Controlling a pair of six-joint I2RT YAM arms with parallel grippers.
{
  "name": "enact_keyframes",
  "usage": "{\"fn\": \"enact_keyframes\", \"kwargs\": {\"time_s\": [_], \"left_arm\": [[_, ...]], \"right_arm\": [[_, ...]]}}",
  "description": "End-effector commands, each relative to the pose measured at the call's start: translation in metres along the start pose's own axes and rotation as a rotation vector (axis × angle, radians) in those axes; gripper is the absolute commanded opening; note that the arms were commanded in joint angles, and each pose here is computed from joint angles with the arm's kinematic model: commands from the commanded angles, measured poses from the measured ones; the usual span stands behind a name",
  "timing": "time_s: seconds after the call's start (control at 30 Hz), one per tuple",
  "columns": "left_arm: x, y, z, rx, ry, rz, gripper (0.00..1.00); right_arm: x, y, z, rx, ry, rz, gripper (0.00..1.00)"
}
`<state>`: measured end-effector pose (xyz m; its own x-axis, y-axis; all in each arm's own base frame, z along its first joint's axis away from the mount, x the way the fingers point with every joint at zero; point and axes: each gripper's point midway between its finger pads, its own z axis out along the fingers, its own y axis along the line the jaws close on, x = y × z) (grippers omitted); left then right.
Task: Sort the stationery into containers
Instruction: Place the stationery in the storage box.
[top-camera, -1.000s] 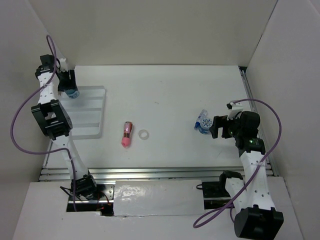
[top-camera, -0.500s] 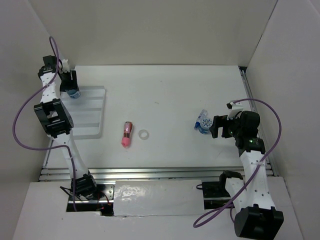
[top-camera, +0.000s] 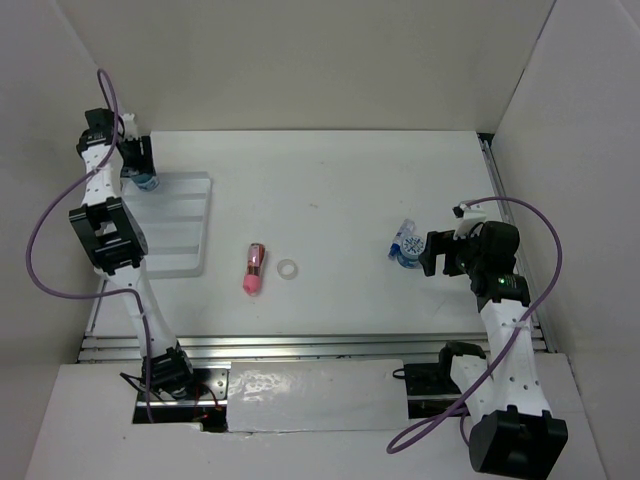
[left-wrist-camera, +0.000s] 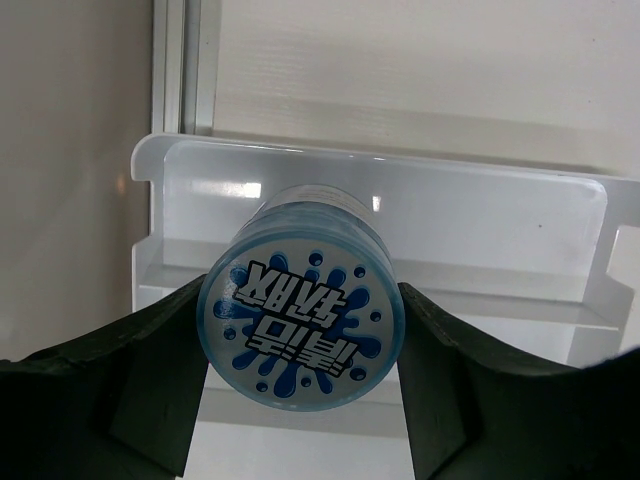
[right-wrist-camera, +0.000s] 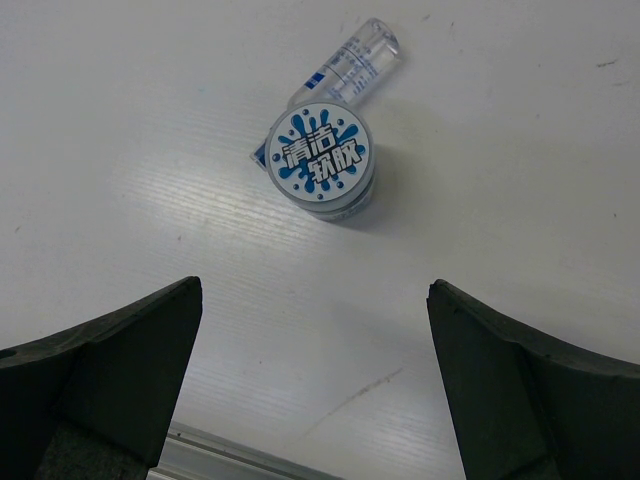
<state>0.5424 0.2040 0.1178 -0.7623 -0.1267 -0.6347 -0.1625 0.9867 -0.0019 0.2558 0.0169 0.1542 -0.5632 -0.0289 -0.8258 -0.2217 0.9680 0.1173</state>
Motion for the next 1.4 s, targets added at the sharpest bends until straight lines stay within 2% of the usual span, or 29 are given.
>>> {"fn": "enact_keyframes", "kwargs": {"time_s": [0.0, 0.33, 0.5, 0.53, 0.77, 0.9, 1.03, 1.13, 1.27, 1.37], "left_arm": [[-0.025, -0.001, 0.002, -0.015, -0.077, 0.022, 0.20], [-0.013, -0.010, 0.020, -0.015, -0.046, 0.027, 0.24], [-0.005, -0.009, 0.028, -0.024, -0.025, 0.026, 0.34], [-0.002, -0.008, 0.031, -0.028, -0.015, 0.026, 0.39], [0.012, -0.014, 0.037, -0.007, 0.021, 0.026, 0.48], [0.015, -0.020, 0.037, 0.019, 0.032, 0.037, 0.66], [-0.002, -0.022, 0.019, 0.025, -0.021, 0.024, 0.76], [-0.023, -0.028, -0.006, 0.048, -0.081, 0.026, 0.99], [-0.046, -0.041, -0.043, 0.077, -0.135, 0.053, 0.99], [-0.049, -0.051, -0.060, 0.106, -0.149, 0.056, 0.99]], "right_arm": [[-0.008, -0.006, 0.004, 0.019, -0.038, -0.020, 1.00], [-0.007, -0.007, 0.005, 0.022, -0.033, -0.018, 1.00], [-0.008, -0.008, 0.005, 0.024, -0.034, -0.018, 1.00], [-0.007, -0.008, 0.005, 0.024, -0.033, -0.018, 1.00], [-0.007, -0.008, 0.005, 0.029, -0.035, -0.016, 1.00], [-0.008, -0.009, 0.004, 0.033, -0.038, -0.015, 1.00], [-0.008, -0.011, 0.003, 0.041, -0.044, -0.012, 1.00], [-0.010, -0.010, 0.002, 0.041, -0.051, -0.012, 1.00], [-0.011, -0.010, 0.000, 0.040, -0.056, -0.013, 1.00], [-0.013, -0.010, -0.003, 0.044, -0.044, -0.022, 1.00]]}}
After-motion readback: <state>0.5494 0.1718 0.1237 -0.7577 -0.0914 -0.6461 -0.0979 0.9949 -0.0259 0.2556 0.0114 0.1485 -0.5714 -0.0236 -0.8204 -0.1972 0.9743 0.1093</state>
